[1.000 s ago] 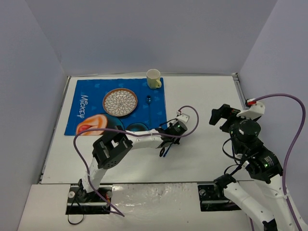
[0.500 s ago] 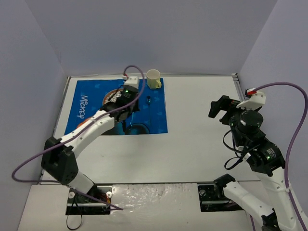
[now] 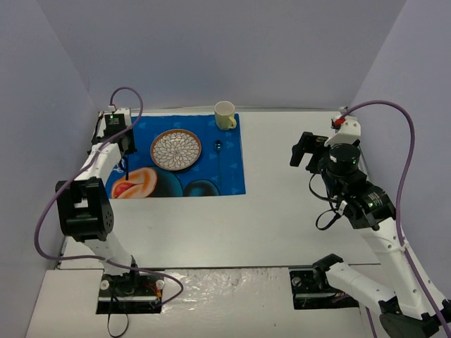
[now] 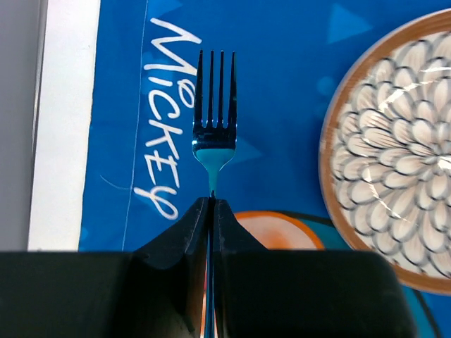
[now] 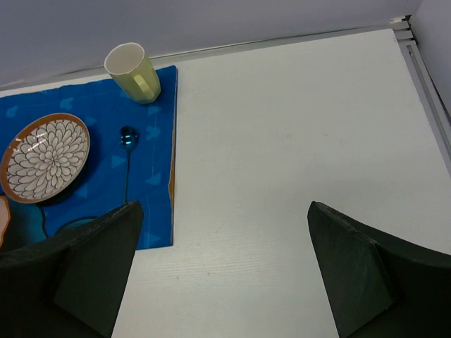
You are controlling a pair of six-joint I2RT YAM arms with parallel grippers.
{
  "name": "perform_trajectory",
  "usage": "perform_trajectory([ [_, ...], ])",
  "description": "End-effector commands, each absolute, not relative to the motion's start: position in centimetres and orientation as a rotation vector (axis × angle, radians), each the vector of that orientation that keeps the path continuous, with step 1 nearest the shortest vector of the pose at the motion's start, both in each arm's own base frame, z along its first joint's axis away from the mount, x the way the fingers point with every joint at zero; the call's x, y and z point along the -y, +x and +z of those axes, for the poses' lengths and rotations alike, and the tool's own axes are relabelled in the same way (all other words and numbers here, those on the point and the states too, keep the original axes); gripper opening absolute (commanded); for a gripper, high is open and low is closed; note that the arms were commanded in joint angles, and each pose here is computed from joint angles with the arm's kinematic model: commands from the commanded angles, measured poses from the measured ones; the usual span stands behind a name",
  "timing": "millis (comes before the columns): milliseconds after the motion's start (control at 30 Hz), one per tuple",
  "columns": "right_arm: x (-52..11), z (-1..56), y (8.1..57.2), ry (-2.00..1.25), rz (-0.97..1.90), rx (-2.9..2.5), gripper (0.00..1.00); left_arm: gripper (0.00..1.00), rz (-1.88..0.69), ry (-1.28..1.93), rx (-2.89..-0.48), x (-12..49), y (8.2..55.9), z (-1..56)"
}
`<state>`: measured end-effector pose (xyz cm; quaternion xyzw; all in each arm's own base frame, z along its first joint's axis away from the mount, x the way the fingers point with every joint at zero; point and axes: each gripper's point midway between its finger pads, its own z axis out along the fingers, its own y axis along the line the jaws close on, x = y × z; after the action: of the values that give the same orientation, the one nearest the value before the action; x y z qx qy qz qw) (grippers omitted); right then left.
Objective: Set the dinner table for one person
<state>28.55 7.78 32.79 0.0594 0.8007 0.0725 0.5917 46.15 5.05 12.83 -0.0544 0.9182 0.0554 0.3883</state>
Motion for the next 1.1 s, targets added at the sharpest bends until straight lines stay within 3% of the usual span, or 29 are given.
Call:
perform_trajectory([
  [0,-8.8,34.8,29.9,0.103,0.194,-1.797,1.00,0.00,0.108,0.002,-2.180,-5.0,50.9,16.6],
  [333,-9.0,33.5,30.6,0.109,0.177,-1.833,1.00,0.00,0.080,-0.026,-2.231,-6.8,53.7,12.0],
  [1067,-8.8,31.9,29.9,0.140,0.194,-1.850,1.00,0.00,0.041,-0.040,-2.313,-6.7,51.9,8.1],
])
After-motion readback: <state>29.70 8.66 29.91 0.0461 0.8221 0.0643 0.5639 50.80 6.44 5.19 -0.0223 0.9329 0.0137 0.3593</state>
